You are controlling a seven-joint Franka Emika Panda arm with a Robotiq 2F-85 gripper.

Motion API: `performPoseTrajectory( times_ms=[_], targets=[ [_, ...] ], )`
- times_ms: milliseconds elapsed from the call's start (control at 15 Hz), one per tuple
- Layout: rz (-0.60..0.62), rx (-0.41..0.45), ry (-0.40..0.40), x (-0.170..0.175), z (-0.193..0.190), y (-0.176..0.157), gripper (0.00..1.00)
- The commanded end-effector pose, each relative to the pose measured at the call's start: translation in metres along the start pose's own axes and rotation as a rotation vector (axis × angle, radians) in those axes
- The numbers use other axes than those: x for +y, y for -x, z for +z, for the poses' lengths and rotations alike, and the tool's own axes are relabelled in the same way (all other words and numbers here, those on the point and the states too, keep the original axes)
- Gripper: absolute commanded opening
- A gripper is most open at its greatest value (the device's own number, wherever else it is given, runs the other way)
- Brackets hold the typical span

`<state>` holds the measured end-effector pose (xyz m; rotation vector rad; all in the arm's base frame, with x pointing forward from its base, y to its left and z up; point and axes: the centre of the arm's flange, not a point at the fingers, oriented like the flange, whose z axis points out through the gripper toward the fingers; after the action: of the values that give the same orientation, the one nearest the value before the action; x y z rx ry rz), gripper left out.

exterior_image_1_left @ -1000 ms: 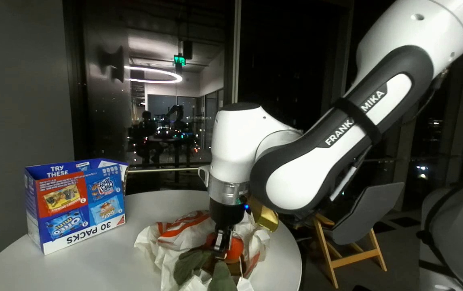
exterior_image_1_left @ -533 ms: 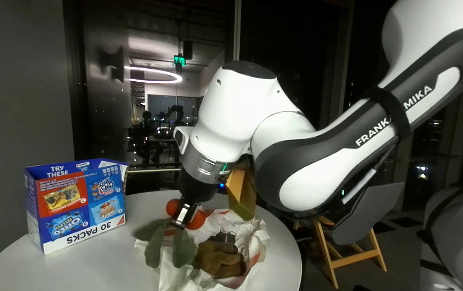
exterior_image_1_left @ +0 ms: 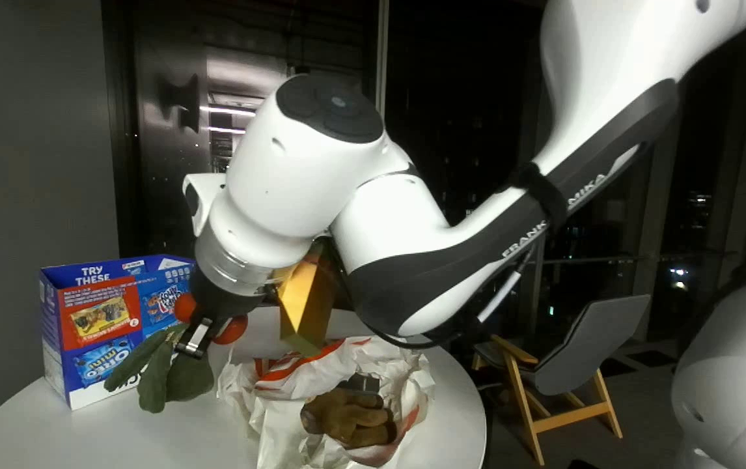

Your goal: Move the items from the plastic to the table

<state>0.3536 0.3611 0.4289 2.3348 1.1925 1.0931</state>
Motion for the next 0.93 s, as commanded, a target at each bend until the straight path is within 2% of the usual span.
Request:
performPoseTrajectory(
  times_ms=[0, 133, 200, 333, 667, 733, 867],
  targets=[
    [0.005, -0.046, 0.079, -0.003, 0.071, -0.046, 0.05],
    [0.013, -0.143, 0.086, 0.006, 0.097, -0.048, 0.03],
    [0.015, -0.188, 0.063, 0.006, 0.109, -0.047, 0.29],
    [0.020, -0.241, -0.032, 0.003, 0.118, -0.041, 0.36],
    [0.022, -0.287, -0.225, 0.002, 0.129, -0.034, 0.73],
    [0.049, -0.321, -0.227, 0.004, 0.126, -0.031, 0.79],
    [0.142, -0.384, -0.173, 0.013, 0.120, -0.019, 0.94]
  ],
)
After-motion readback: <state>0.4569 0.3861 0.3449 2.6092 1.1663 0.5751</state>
